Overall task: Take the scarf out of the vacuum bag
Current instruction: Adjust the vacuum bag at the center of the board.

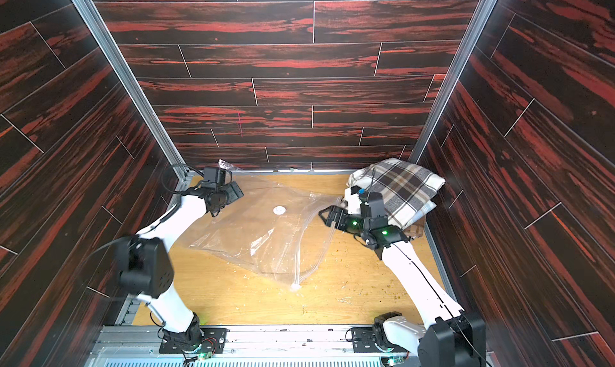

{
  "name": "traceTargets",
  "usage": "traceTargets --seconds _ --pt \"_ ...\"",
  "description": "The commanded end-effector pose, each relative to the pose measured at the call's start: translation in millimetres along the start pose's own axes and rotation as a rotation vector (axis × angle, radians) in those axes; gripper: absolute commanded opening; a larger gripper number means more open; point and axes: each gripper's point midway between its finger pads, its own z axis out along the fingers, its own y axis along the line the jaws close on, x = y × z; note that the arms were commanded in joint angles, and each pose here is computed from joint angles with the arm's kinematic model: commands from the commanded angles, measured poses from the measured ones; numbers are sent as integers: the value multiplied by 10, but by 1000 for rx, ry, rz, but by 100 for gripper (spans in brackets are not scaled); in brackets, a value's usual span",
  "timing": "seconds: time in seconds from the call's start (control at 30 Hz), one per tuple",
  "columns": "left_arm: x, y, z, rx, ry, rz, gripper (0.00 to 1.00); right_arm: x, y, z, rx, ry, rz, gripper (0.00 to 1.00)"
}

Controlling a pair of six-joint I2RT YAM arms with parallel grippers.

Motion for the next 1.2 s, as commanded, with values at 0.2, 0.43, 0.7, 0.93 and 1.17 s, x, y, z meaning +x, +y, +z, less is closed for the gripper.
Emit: traceTargets --seconds 0.2,0.43,0.7,0.93,1.17 --pt "260 268 634 38 284 -227 97 334 296 348 -103 92 128 98" --pt "377 510 913 16 364 -304 97 490 147 669 -16 114 179 98" --pt "479 613 968 7 365 -305 97 513 112 888 -3 131 199 83" --pt "518 669 972 5 363 -309 97 619 79 981 -23 163 235 14" --pt "530 761 1002 -3 374 -321 97 837 -96 834 10 166 276 0"
